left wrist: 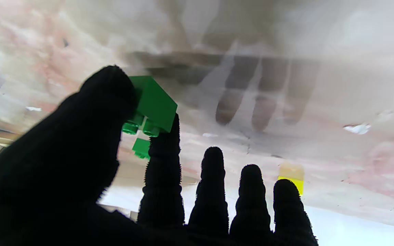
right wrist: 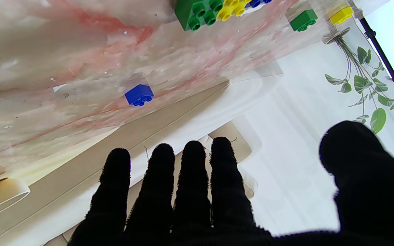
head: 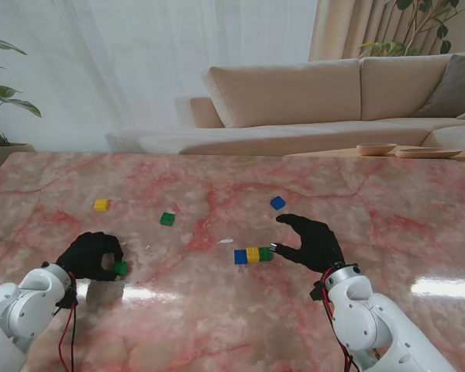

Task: Build a two-level staggered structure with toy bricks

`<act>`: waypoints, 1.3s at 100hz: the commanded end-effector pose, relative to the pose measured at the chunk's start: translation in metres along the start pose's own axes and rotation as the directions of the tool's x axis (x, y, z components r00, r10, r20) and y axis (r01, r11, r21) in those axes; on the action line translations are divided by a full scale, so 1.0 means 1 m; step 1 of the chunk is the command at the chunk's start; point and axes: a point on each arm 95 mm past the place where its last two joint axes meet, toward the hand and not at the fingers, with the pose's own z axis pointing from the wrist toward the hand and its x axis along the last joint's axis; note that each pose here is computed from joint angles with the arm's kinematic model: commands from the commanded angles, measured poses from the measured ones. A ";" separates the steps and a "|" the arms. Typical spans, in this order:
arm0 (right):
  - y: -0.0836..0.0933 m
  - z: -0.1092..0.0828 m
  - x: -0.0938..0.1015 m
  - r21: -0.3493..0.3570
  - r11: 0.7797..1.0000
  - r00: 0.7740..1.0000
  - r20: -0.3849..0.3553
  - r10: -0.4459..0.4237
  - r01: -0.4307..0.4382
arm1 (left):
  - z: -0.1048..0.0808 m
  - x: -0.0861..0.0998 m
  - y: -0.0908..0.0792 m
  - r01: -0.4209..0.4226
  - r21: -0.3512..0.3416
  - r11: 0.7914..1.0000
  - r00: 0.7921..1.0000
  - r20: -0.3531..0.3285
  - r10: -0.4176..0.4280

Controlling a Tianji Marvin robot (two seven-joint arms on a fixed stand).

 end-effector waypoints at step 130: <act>-0.004 -0.009 -0.009 0.015 0.999 0.999 0.037 0.028 -0.029 | 0.091 0.165 0.028 0.085 0.051 0.995 0.956 -0.284 -0.067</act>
